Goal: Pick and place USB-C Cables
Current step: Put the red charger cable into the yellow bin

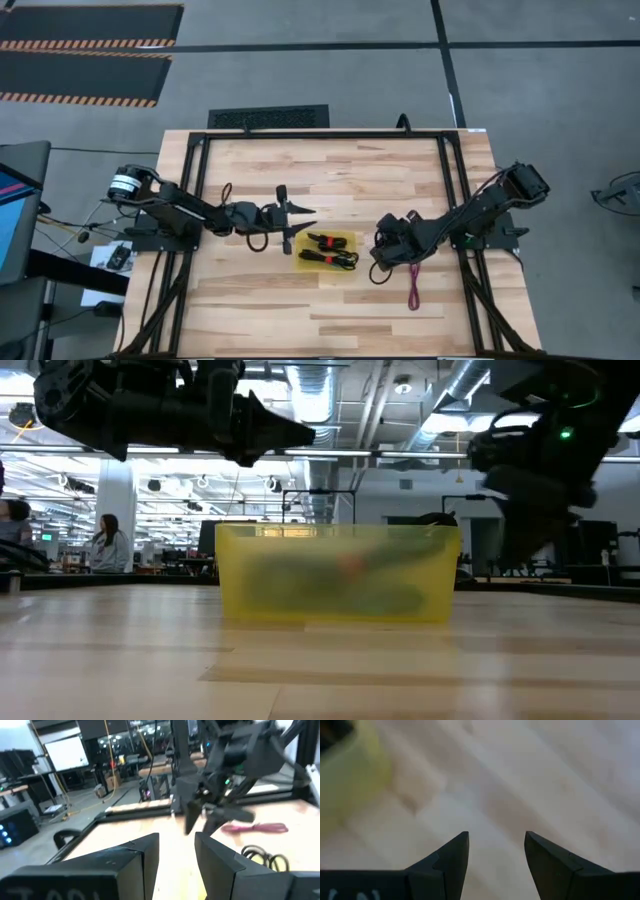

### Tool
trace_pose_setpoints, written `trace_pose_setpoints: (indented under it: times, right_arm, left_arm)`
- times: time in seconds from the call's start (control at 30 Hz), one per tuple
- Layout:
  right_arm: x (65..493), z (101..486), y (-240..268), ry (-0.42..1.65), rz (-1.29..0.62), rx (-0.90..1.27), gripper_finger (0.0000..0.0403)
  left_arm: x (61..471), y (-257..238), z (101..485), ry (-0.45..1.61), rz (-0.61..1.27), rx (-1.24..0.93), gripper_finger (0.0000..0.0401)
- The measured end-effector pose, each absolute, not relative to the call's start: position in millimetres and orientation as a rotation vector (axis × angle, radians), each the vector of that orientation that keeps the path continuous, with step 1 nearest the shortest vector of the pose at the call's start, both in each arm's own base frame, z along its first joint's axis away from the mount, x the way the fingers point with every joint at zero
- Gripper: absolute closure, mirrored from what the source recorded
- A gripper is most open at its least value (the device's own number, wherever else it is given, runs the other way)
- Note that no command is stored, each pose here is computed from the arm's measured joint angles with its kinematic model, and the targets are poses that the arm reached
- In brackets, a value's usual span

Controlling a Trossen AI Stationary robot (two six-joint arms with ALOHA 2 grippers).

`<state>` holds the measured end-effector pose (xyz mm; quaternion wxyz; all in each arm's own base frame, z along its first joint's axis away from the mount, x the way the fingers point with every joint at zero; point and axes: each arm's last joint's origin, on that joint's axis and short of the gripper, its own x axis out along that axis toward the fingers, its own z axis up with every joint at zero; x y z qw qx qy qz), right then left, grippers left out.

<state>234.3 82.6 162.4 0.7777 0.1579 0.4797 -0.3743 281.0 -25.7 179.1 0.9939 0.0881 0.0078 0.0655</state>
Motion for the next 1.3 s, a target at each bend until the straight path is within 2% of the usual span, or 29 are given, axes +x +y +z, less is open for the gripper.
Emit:
trace_pose_setpoints:
  times: [0.3, 0.5, 0.77, 1.13, 1.3]
  right_arm:
    - [220, 180, 105, 1.263, -0.783, 0.404, 0.0187]
    - [215, 201, 123, 1.264, -0.809, 0.416, 0.0187]
    - [208, 194, 159, 1.212, -0.757, 0.575, 0.0187]
    - [202, 190, 173, 1.302, -0.692, 0.601, 0.0187]
    - [197, 190, 183, 1.34, -0.681, 0.69, 0.0187]
  left_arm:
    - [281, -22, 177, 0.034, 0.144, 0.175, 0.0285]
    - [281, -22, 177, 0.034, 0.144, 0.176, 0.0285]
    - [281, -21, 176, 0.05, 0.168, 0.178, 0.0285]
    - [281, -20, 176, 0.052, 0.221, 0.154, 0.0285]
    - [281, -20, 176, 0.058, 0.222, 0.167, 0.0285]
